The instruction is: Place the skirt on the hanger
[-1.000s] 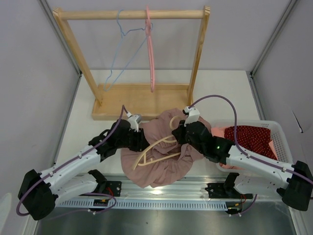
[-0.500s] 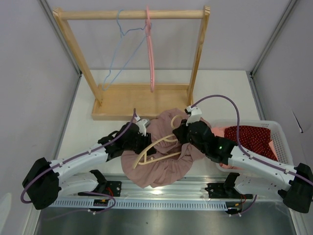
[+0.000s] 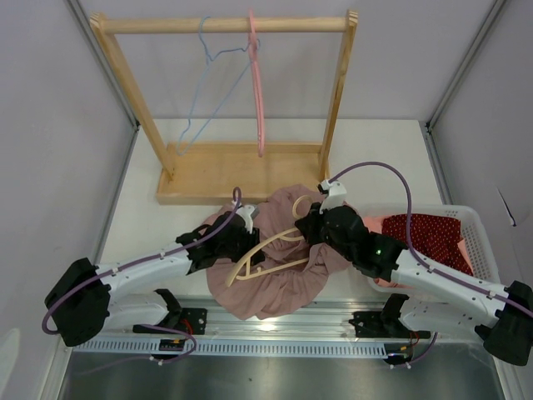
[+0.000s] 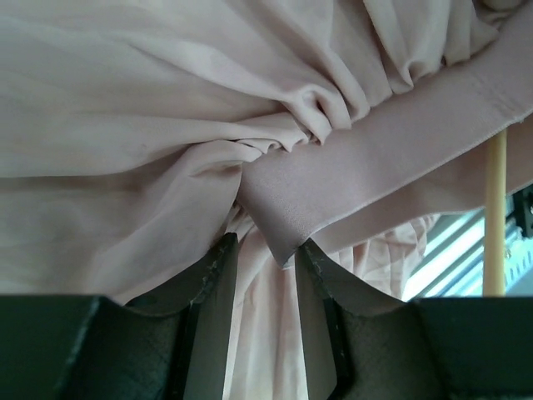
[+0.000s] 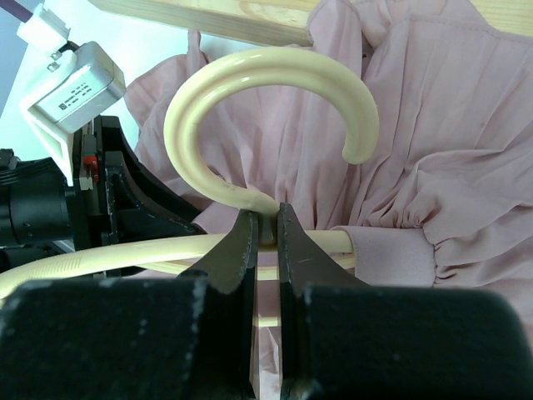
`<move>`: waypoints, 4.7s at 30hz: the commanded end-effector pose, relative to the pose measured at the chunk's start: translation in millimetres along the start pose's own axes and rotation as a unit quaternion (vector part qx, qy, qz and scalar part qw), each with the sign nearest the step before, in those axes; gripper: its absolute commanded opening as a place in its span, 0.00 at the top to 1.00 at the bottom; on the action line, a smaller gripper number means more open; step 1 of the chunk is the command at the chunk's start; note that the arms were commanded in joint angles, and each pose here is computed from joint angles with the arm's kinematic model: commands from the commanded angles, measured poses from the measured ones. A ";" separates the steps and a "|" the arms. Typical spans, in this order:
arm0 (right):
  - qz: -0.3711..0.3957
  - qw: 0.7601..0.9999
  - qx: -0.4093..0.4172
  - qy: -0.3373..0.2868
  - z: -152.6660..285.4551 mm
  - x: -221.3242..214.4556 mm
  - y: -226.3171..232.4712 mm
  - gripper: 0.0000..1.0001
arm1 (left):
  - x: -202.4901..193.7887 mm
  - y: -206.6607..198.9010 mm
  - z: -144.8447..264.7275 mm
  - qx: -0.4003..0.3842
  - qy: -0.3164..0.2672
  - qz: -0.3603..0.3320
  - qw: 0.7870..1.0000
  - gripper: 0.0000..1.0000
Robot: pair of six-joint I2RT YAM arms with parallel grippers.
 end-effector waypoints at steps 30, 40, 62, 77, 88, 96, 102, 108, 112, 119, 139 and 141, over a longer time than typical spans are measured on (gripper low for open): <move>0.008 0.993 -0.078 -0.086 -10.7 27.4 -18.8 1.00 | 34.1 -2.8 25.2 0.032 -0.070 0.054 0.996 1.00; 0.012 0.978 -0.171 -0.119 -37.8 32.2 -43.2 1.00 | 28.5 11.9 48.7 0.023 -0.051 0.083 0.995 1.00; 0.038 0.949 -0.281 -0.140 -42.9 21.3 -71.6 1.00 | 31.6 10.5 102.4 0.020 -0.085 0.092 0.992 1.00; 0.077 0.930 -0.322 -0.161 -40.0 17.1 -57.3 1.00 | 36.5 0.8 125.0 0.008 -0.095 0.080 0.992 1.00; 0.123 0.941 -0.263 -0.174 -26.6 5.4 -5.2 1.00 | 93.7 -41.8 143.8 -0.051 -0.150 0.054 0.986 1.00; 0.133 0.952 -0.215 -0.171 -22.5 13.4 28.6 1.00 | 106.8 -72.7 126.2 -0.088 -0.126 0.027 0.988 1.00; 0.117 0.961 -0.172 -0.185 -8.9 43.1 53.9 1.00 | 109.0 -91.9 127.6 -0.109 -0.118 0.007 0.987 1.00; 0.117 0.968 -0.144 -0.166 -12.8 50.1 69.8 1.00 | 107.7 -102.1 129.3 -0.119 -0.117 -0.009 0.986 1.00; 0.108 0.974 -0.122 -0.157 -7.6 42.7 79.0 1.00 | 109.2 -100.1 126.4 -0.098 -0.111 -0.030 0.989 1.00; 0.079 0.974 -0.084 -0.194 23.6 81.3 87.6 1.00 | 114.4 -106.9 144.8 -0.110 -0.123 -0.050 0.985 1.00; 0.063 0.980 -0.065 -0.176 22.9 87.5 95.6 1.00 | 107.5 -95.5 140.4 -0.090 -0.107 -0.127 0.982 0.46; 0.063 0.980 -0.068 -0.175 23.2 88.0 93.1 1.00 | 108.1 -96.2 144.5 -0.097 -0.117 -0.136 0.979 0.40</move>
Point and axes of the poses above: each gripper's point midway between its finger pads, its own z axis back along the fingers, its own y axis along the line the jaws close on, x = y × z, the point moved 8 cm from there along z, back along the fingers, and after that the axes turned 7 degrees about z, right-handed, at the moved point
